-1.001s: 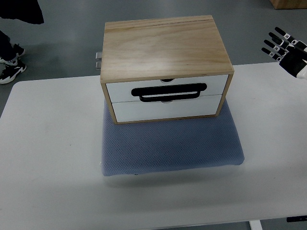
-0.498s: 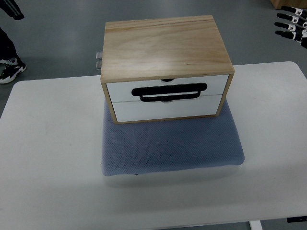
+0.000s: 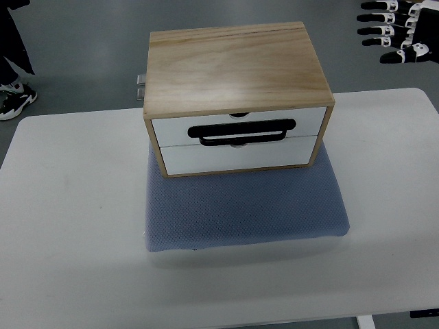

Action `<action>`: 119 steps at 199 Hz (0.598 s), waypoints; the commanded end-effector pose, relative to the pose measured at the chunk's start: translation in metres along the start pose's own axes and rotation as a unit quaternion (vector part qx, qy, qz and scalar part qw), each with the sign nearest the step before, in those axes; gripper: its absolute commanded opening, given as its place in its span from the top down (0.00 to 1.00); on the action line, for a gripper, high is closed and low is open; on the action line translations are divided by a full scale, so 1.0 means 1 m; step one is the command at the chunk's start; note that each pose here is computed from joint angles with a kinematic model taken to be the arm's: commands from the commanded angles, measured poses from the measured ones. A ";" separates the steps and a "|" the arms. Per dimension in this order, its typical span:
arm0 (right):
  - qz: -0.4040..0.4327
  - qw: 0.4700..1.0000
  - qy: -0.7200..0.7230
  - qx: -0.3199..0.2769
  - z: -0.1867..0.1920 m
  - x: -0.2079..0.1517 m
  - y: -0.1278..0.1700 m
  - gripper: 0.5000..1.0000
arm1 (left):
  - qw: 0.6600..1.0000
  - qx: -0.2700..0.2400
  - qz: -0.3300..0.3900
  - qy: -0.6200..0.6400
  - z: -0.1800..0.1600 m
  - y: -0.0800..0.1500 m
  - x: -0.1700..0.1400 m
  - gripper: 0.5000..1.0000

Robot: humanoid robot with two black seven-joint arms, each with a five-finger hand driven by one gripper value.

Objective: Open wood drawer with right hand
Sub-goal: 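Reach the right hand to the upper white drawer's black handle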

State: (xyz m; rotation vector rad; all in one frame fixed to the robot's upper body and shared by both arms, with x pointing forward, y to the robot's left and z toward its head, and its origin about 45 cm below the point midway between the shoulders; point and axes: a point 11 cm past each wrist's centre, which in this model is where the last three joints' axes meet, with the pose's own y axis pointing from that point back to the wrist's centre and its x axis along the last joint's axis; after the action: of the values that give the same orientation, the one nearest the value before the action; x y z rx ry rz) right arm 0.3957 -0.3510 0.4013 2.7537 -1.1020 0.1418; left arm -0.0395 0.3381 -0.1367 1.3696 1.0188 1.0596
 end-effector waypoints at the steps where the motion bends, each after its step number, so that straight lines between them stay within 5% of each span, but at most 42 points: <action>1: -0.058 0.998 0.025 0.012 -0.020 -0.031 -0.015 0.11 | 1.000 0.000 0.000 0.000 0.000 0.000 0.000 0.00; 74: -0.264 0.959 0.102 -0.011 -0.021 -0.148 -0.082 0.11 | 1.000 0.000 0.000 0.000 0.000 0.000 0.000 0.00; 119: -0.317 0.937 0.142 -0.030 -0.005 -0.177 -0.103 0.11 | 1.000 0.000 0.000 0.000 0.000 0.000 0.000 0.00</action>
State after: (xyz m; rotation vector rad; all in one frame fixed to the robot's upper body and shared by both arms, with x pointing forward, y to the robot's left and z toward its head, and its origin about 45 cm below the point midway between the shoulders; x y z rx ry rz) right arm 0.3401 -0.1664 0.3739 2.7810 -0.1739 0.3666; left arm -0.0396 0.3382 -0.1367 1.3700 1.0189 1.0598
